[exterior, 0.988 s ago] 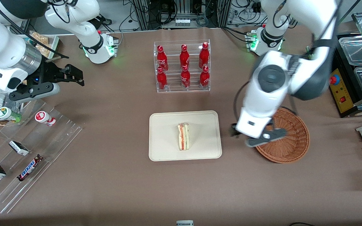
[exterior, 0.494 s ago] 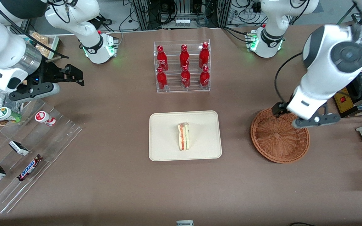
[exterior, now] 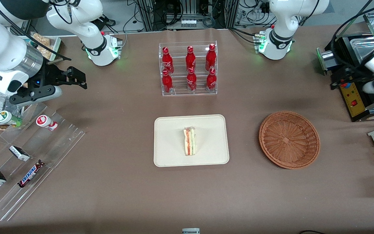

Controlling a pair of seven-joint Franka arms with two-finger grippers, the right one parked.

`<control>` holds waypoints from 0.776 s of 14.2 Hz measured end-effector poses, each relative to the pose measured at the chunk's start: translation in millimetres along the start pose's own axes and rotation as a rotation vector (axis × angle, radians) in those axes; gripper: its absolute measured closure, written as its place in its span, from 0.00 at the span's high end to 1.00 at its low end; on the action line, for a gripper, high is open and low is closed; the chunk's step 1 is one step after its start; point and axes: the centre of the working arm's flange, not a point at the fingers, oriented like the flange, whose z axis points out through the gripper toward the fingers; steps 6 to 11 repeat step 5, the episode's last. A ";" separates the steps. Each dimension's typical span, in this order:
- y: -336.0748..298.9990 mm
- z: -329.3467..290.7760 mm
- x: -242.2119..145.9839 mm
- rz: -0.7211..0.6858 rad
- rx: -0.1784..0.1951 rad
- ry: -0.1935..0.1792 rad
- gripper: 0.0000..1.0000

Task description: Place sandwich from basket to tray

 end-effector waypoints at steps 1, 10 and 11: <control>-4.9 -0.9 0.2 -0.003 -0.002 0.001 1.00; -2.9 7.3 5.1 0.001 -0.001 -0.015 1.00; -2.9 7.3 5.1 0.001 -0.001 -0.015 1.00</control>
